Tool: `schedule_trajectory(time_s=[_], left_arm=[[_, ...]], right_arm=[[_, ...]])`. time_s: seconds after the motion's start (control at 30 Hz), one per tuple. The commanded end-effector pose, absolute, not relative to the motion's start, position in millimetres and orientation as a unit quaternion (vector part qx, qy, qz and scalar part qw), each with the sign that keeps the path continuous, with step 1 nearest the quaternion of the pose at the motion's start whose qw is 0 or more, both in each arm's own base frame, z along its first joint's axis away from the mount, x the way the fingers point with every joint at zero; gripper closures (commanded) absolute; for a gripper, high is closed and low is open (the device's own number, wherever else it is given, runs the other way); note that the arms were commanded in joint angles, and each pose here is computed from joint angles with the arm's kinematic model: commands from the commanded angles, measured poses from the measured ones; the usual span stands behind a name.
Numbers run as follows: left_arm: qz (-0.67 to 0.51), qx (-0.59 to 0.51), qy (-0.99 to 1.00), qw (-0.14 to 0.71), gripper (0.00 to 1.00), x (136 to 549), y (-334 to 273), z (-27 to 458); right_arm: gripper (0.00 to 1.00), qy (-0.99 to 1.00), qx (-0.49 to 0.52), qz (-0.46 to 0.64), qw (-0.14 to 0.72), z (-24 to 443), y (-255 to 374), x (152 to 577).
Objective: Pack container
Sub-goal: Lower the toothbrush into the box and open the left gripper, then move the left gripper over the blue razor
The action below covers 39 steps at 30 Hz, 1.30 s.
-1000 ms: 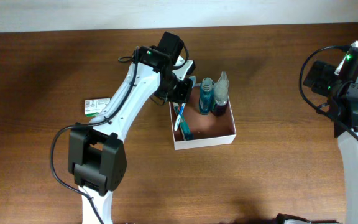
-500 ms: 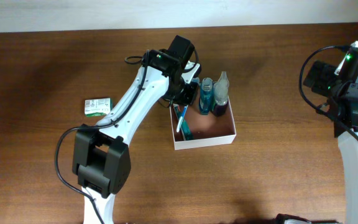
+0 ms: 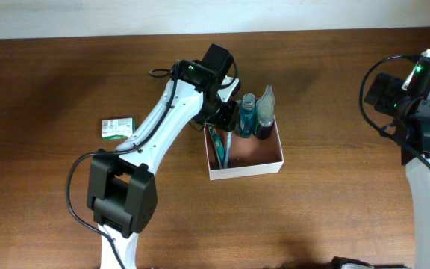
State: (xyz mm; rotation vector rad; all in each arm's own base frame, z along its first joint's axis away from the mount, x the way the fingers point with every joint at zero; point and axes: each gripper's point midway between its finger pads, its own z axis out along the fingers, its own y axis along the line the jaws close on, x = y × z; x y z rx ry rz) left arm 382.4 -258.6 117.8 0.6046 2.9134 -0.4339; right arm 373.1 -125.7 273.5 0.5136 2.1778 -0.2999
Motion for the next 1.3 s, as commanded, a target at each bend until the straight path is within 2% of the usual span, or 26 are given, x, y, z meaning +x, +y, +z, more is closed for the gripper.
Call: schedule_trajectory(time_s=[0.0, 0.47, 0.7, 0.9, 0.97, 1.07, 1.17, 1.2, 1.27], left_arm=[[-0.139, 0.193, 0.969, 0.067, 0.47, 387, -249, 118], [-0.026, 0.144, 0.989, 0.008, 0.48, 393, -90, 122], [-0.039, 0.102, 0.994, -0.009, 0.50, 391, -51, 116], [-0.082, 0.113, 0.989, -0.046, 0.50, 366, -58, 125], [-0.081, 0.120, 0.989, -0.034, 0.54, 358, -62, 135], [-0.080, 0.120, 0.989, 0.013, 0.54, 345, -66, 160], [-0.076, 0.120, 0.984, 0.107, 0.53, 324, -63, 196], [-0.068, 0.120, 0.981, 0.137, 0.48, 320, -59, 202], [-0.044, 0.116, 0.972, 0.201, 0.01, 312, -49, 203]], right_arm=[[0.02, 0.865, 0.210, -0.121, 0.440, 284, -128, 373], [0.01, 0.865, 0.210, -0.121, 0.440, 284, -128, 373], [0.01, 0.865, 0.210, -0.121, 0.440, 284, -128, 373], [0.01, 0.865, 0.210, -0.121, 0.440, 284, -128, 373], [0.02, 0.865, 0.210, -0.121, 0.440, 284, -128, 373], [0.01, 0.865, 0.210, -0.121, 0.440, 284, -128, 373], [0.01, 0.865, 0.210, -0.121, 0.440, 284, -128, 373], [0.01, 0.865, 0.210, -0.121, 0.440, 284, -128, 373], [0.01, 0.865, 0.210, -0.121, 0.440, 284, -128, 373]])
